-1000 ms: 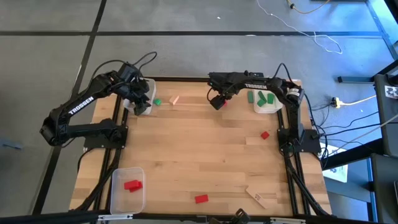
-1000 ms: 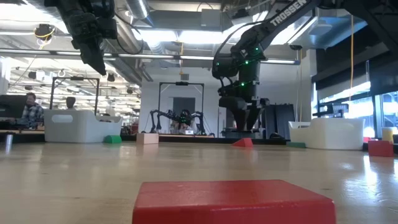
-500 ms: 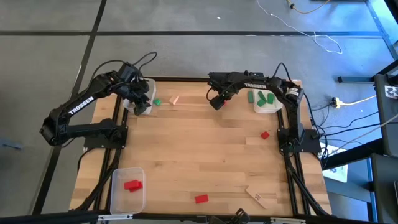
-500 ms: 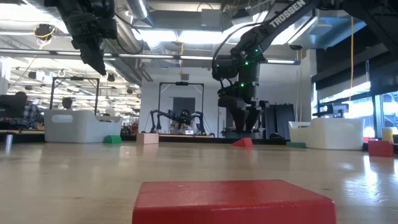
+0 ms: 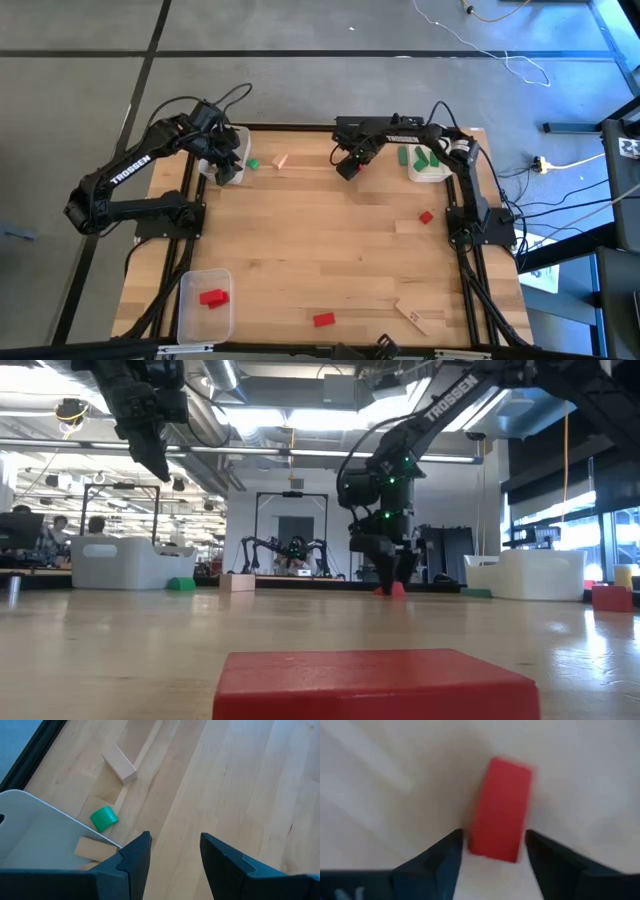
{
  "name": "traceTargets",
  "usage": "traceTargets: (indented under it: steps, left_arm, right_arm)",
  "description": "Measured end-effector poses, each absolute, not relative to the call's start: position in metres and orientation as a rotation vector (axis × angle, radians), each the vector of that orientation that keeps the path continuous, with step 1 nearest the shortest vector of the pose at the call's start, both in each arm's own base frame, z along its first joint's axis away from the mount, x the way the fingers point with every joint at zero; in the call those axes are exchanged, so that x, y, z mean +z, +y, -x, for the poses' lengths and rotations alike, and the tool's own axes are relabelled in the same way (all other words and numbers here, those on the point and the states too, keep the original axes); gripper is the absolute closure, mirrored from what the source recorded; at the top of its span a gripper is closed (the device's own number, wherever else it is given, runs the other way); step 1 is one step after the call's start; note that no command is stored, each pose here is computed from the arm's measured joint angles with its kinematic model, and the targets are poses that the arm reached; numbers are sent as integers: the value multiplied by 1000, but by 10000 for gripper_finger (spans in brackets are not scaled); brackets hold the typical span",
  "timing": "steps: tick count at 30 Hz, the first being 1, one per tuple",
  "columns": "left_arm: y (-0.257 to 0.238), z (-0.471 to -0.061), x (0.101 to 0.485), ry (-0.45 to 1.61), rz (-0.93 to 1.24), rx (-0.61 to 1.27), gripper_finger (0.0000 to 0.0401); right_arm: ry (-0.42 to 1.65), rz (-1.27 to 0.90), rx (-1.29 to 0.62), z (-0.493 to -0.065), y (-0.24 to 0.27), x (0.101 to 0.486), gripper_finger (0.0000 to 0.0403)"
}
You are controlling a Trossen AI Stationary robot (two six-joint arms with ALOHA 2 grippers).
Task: Sort & place blocks by color
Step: Put the red block into the transparent bin
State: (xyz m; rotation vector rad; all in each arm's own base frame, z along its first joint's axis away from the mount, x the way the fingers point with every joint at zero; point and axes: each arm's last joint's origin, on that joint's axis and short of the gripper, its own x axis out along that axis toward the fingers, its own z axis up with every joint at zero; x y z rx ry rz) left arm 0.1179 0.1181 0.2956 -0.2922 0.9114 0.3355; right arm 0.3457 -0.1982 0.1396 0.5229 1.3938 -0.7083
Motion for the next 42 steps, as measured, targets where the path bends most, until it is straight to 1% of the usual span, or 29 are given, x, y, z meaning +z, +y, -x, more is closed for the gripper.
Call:
traceTargets:
  steps: [7, 9, 11, 15, 19, 23, 28, 34, 36, 42]
  left_arm:
    - [118, -118, 296, 912, 292, 337, 238]
    - [118, -118, 296, 912, 292, 337, 238]
    - [118, -118, 296, 912, 292, 338, 238]
    - [118, -118, 296, 913, 292, 339, 238]
    - [118, -118, 296, 909, 318, 352, 238]
    - [118, -118, 296, 885, 419, 399, 238]
    - [119, -119, 297, 827, 609, 498, 238]
    - [120, -121, 298, 783, 702, 531, 238]
    - [121, -123, 300, 740, 741, 501, 238]
    - [124, -133, 312, 569, 775, 314, 238]
  right_arm:
    - [1411, -522, -687, -346, -202, 131, 188]
    - [1410, -517, -682, -346, -202, 131, 197]
    - [1408, -518, -682, -346, -202, 131, 215]
    - [1406, -524, -671, -347, -201, 130, 268]
    - [1402, -517, -641, -349, -202, 133, 269]
    - [1418, -436, -575, -359, -196, 140, 269]
    - [1330, -291, -516, -385, -186, 166, 269]
    - [1234, -163, -438, -410, -171, 197, 269]
    - [1203, -104, -427, -418, -163, 209, 268]
    - [1104, 95, -431, -442, -132, 247, 268]
